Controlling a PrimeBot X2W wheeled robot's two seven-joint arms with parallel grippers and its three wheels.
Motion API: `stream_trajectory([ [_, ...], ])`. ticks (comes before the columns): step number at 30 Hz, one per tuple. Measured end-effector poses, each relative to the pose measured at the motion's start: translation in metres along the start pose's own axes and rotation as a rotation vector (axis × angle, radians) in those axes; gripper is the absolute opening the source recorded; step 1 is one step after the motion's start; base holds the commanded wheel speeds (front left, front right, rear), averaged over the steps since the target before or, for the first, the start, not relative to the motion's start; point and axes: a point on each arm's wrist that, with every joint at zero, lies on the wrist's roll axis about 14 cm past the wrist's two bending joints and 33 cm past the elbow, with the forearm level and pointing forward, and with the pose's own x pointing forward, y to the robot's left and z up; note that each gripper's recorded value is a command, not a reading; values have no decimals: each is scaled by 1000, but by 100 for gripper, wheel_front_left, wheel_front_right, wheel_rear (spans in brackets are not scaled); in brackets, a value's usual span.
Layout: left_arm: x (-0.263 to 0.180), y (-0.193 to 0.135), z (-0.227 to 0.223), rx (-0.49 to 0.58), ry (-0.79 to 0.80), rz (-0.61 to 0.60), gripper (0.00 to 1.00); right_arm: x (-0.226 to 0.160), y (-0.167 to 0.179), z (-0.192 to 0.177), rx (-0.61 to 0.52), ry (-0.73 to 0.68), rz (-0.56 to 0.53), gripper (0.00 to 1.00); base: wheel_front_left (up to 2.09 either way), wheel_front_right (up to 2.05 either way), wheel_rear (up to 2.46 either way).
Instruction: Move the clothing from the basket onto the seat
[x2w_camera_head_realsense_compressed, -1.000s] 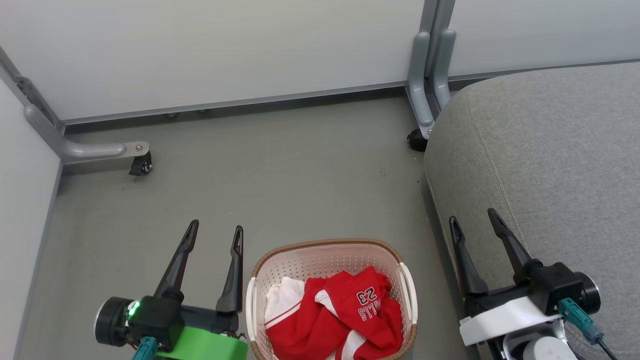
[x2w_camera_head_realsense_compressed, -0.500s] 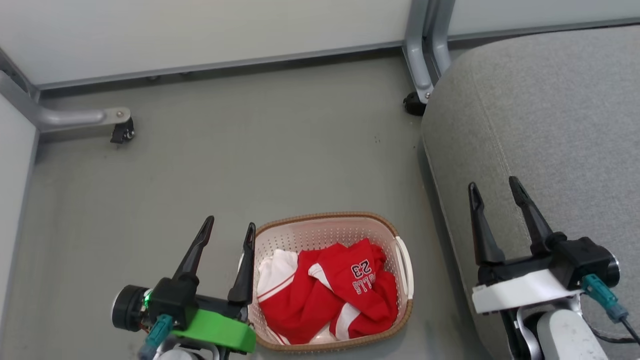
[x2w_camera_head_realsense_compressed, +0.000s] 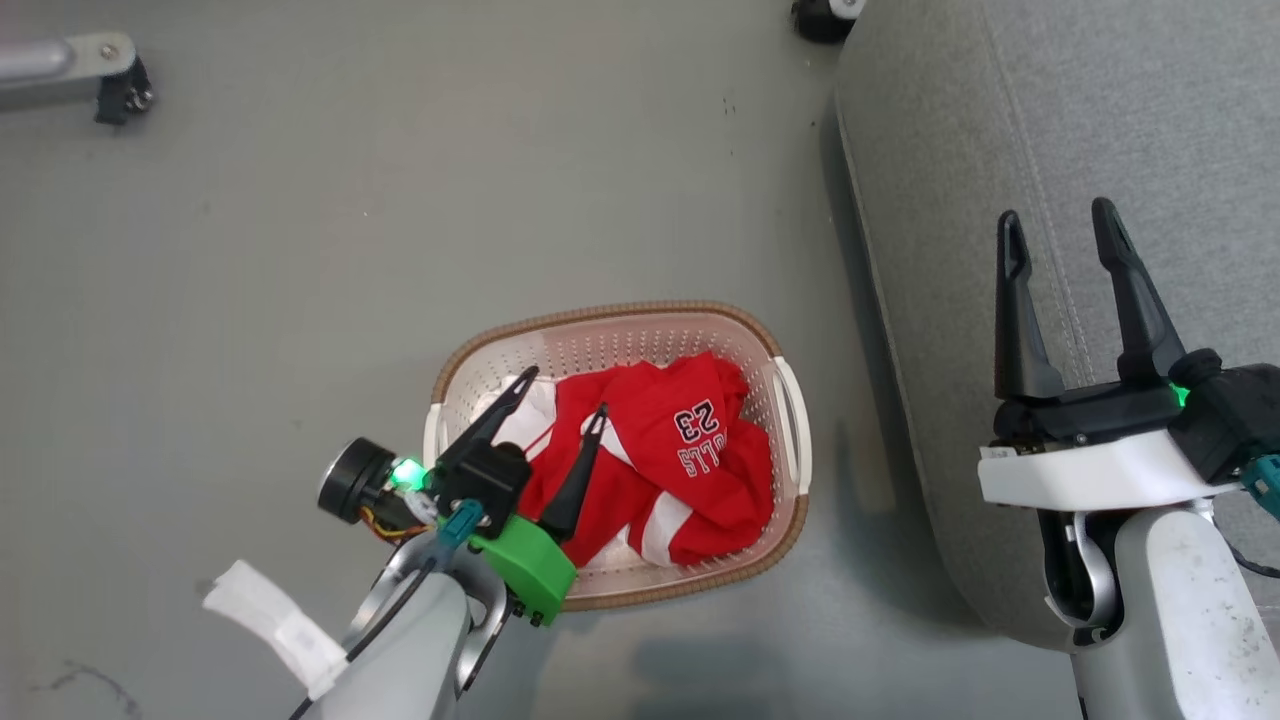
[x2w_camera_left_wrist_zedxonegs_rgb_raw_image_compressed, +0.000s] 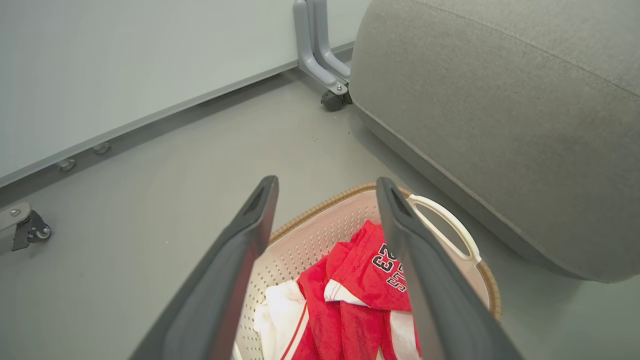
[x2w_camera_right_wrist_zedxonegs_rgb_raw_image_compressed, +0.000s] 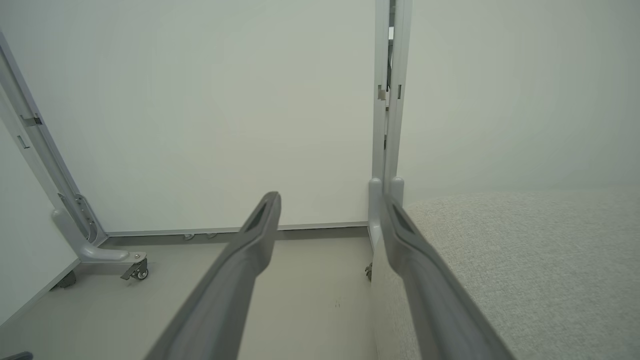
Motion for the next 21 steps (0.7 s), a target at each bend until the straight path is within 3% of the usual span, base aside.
stream_trajectory([
  [7,32,-7,-67,132,203,-160,100,15,-14,-32,-19,52,-27,100,0,0,0],
  [11,42,1,-103,212,303,-189,100,18,-20,-50,-19,84,-41,100,0,0,0],
  [21,71,2,-162,286,462,-276,100,18,-39,-88,-11,160,-86,100,0,0,0],
])
